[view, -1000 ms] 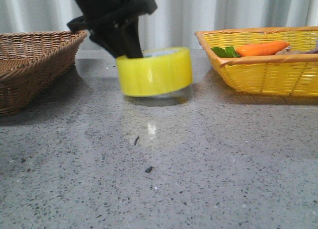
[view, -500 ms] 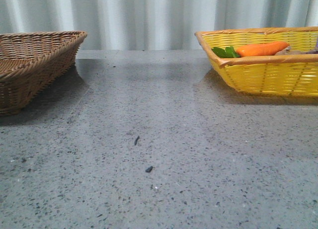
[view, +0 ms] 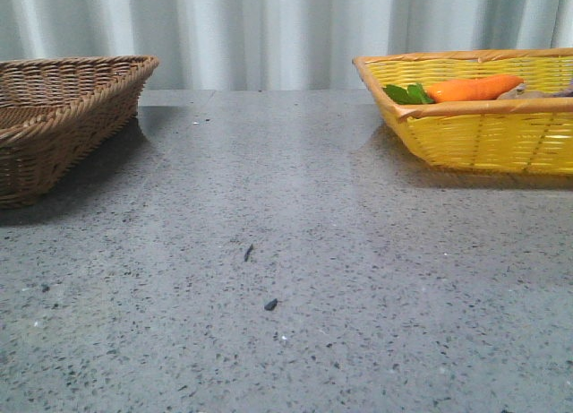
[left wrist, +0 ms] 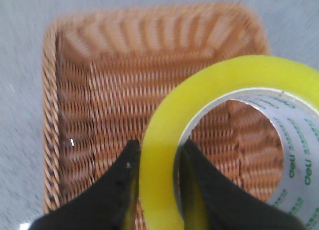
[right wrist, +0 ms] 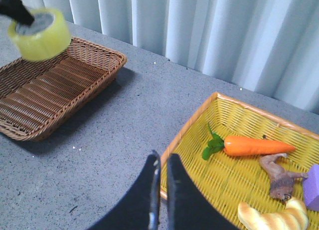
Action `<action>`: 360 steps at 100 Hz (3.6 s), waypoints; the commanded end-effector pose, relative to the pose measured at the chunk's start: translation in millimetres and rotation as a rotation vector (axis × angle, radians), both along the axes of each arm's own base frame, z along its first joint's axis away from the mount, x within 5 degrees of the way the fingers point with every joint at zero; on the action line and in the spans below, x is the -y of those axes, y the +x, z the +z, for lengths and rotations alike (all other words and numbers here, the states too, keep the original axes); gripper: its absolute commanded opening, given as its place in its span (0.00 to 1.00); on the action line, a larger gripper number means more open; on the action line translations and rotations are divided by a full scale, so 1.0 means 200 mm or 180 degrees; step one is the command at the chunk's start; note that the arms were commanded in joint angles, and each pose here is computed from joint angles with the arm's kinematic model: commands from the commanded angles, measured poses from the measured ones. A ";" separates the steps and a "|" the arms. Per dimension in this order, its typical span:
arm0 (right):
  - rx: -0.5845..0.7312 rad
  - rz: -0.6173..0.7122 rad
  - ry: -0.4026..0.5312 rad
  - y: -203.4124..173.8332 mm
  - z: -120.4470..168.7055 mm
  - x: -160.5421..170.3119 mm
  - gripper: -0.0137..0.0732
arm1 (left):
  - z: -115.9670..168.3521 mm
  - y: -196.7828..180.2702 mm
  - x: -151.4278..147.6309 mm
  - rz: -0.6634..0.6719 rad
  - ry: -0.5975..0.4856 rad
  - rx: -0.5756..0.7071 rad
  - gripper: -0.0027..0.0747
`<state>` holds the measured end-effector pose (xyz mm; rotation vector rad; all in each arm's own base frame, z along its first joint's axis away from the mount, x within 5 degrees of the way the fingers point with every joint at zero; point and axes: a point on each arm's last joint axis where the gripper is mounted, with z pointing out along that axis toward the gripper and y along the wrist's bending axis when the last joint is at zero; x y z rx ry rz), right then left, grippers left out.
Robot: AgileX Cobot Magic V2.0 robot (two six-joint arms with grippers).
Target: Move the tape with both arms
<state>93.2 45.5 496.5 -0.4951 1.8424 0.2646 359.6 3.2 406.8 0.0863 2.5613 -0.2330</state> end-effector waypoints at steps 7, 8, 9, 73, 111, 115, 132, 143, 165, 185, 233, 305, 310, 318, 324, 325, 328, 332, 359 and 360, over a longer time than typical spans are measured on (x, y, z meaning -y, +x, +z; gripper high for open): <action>0.0335 -0.0019 0.0129 -0.01 0.07 0.01 0.09 | -0.11 0.00 0.01 0.0017 -0.0285 0.0006 0.01; 0.0335 -0.0019 0.0129 -0.01 0.07 0.01 0.09 | -0.12 0.01 0.01 0.0022 -0.0286 -0.0008 0.01; 0.0335 -0.0019 0.0129 -0.01 0.07 0.01 0.09 | -0.13 0.00 0.01 0.0024 -0.0289 -0.0037 0.01; 0.0326 -0.0018 0.0120 -0.01 0.03 0.01 0.09 | 0.01 -0.12 0.03 0.0144 -0.0409 0.0510 0.62; 0.1335 -0.0219 0.0071 -0.27 -0.43 0.17 0.09 | 0.38 -0.96 0.21 -0.0286 -0.0357 0.2572 0.28; 0.1438 -0.0218 0.0111 -0.31 -0.47 0.19 0.09 | 0.32 -1.03 0.21 -0.0309 -0.0391 0.2624 0.25; 0.1636 -0.0214 0.0201 -0.39 -0.61 0.22 0.09 | 0.05 -1.37 0.16 -0.0279 -0.0462 0.2935 0.01; 0.1703 -0.0218 0.0233 -0.42 -0.63 0.23 0.09 | -0.12 -1.54 0.13 -0.0217 -0.0492 0.3203 0.01; 0.1702 -0.0219 0.0234 -0.42 -0.63 0.23 0.09 | -0.33 -1.76 0.10 -0.0284 -0.0570 0.3335 0.01; 0.1702 -0.0219 0.0234 -0.42 -0.63 0.23 0.09 | -0.35 -1.78 0.11 -0.0324 -0.0593 0.3281 0.01; 0.1702 -0.0219 0.0234 -0.42 -0.63 0.23 0.09 | -0.36 -1.76 0.09 -0.0323 -0.0287 0.3372 0.01; 0.1698 -0.0219 0.0231 -0.42 -0.63 0.23 0.09 | -1.10 -1.53 0.06 0.0177 -0.0009 0.2663 0.01; 0.1698 -0.0219 0.0231 -0.42 -0.63 0.23 0.09 | -1.10 -1.54 0.06 0.0180 -0.0020 0.2662 0.01; 0.1698 -0.0219 0.0231 -0.42 -0.63 0.23 0.09 | -1.10 -1.54 0.06 0.0180 -0.0020 0.2662 0.01; 0.1698 -0.0219 0.0231 -0.42 -0.63 0.23 0.09 | -1.10 -1.54 0.06 0.0180 -0.0020 0.2662 0.01; 0.1698 -0.0219 0.0231 -0.42 -0.63 0.23 0.09 | -1.10 -1.54 0.06 0.0180 -0.0020 0.2662 0.01; 0.1698 -0.0219 0.0231 -0.42 -0.63 0.23 0.09 | -1.10 -1.54 0.06 0.0180 -0.0020 0.2662 0.01; 0.1698 -0.0219 0.0231 -0.42 -0.63 0.23 0.09 | -1.10 -1.54 0.06 0.0180 -0.0020 0.2662 0.01; 0.1698 -0.0219 0.0231 -0.42 -0.63 0.23 0.09 | -1.10 -1.54 0.06 0.0180 -0.0020 0.2662 0.01; 0.1698 -0.0219 0.0231 -0.42 -0.63 0.23 0.09 | -1.10 -1.54 0.06 0.0180 -0.0020 0.2662 0.01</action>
